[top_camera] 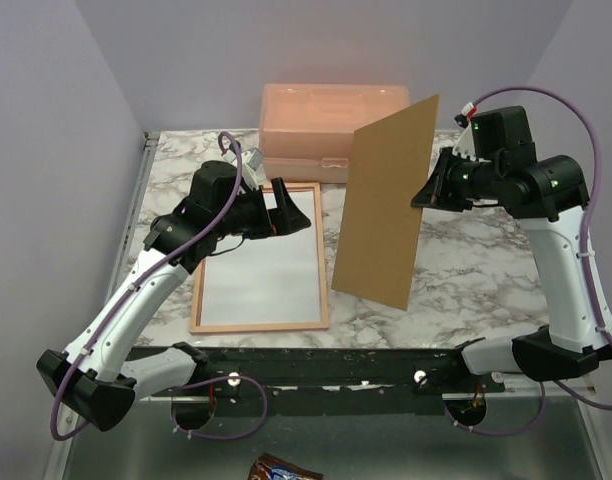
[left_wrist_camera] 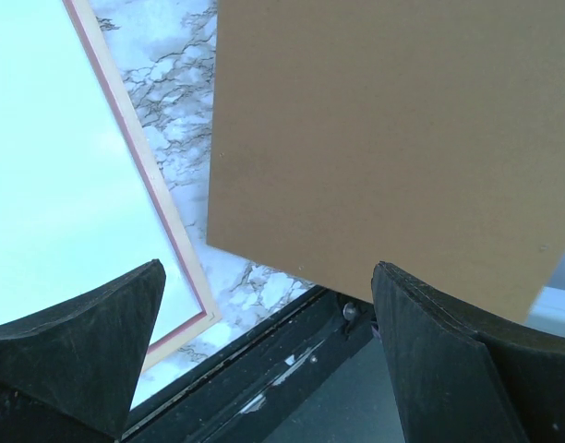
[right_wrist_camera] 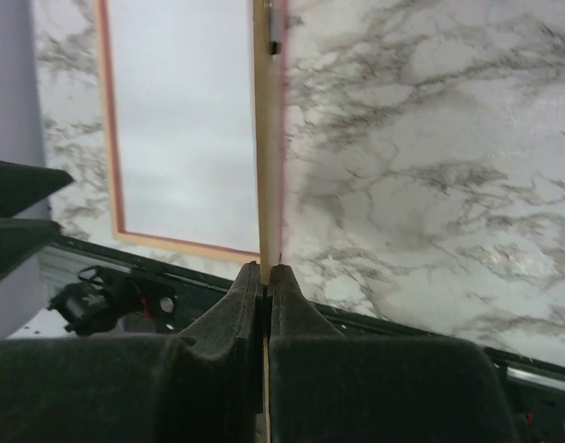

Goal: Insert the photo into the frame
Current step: Turn over the photo frame item at the center of the board.

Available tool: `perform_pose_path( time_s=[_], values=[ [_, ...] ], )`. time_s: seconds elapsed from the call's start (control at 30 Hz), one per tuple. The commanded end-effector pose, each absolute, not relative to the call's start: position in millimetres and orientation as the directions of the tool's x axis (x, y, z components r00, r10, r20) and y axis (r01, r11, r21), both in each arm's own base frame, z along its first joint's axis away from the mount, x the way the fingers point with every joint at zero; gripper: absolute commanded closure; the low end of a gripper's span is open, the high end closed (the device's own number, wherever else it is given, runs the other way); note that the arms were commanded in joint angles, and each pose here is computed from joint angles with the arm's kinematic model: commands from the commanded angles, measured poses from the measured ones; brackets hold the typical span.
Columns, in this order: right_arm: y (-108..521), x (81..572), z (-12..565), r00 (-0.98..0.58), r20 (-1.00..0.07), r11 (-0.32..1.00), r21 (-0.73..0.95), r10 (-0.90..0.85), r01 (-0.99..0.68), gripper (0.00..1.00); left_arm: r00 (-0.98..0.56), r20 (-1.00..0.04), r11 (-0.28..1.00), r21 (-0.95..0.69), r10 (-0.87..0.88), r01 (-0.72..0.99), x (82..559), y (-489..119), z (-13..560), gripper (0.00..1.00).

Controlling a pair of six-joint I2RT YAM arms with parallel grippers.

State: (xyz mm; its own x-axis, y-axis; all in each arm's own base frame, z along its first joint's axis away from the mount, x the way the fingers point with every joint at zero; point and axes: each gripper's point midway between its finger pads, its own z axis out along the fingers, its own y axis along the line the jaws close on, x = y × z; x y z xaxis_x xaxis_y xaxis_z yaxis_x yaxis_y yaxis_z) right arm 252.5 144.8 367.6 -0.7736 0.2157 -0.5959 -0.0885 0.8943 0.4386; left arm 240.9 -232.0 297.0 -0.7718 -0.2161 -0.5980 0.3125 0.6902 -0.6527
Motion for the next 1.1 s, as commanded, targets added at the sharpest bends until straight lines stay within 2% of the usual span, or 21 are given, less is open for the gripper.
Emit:
perform_pose_path(
  time_s=[0.0, 0.2, 0.37, 0.57, 0.9, 1.07],
  values=[
    [132, 247, 342, -0.817, -0.552, 0.934, 0.354, 0.165, -0.051, 1.00, -0.769, -0.601, 0.708, -0.640, -0.218, 0.300, 246, -229, 290, 0.04],
    [146, 252, 332, -0.856, -0.505, 0.921, 0.376, 0.111, -0.103, 1.00, -0.777, -0.590, 0.713, -0.640, -0.219, 0.285, 247, -230, 285, 0.04],
    [158, 249, 344, -0.856, -0.507, 0.890, 0.432, 0.104, -0.147, 1.00, -0.778, -0.591, 0.720, -0.633, -0.214, 0.283, 248, -229, 283, 0.04],
    [153, 233, 354, -0.840, -0.526, 0.880, 0.452, 0.131, -0.146, 1.00, -0.789, -0.578, 0.711, -0.644, -0.211, 0.283, 250, -233, 279, 0.04],
    [149, 206, 341, -0.862, -0.490, 0.871, 0.471, 0.127, -0.139, 1.00, -0.788, -0.578, 0.707, -0.647, -0.212, 0.284, 246, -232, 277, 0.04],
    [158, 203, 328, -0.898, -0.432, 0.854, 0.496, 0.087, -0.157, 1.00, -0.791, -0.574, 0.709, -0.648, -0.214, 0.279, 244, -231, 275, 0.04]
  ],
)
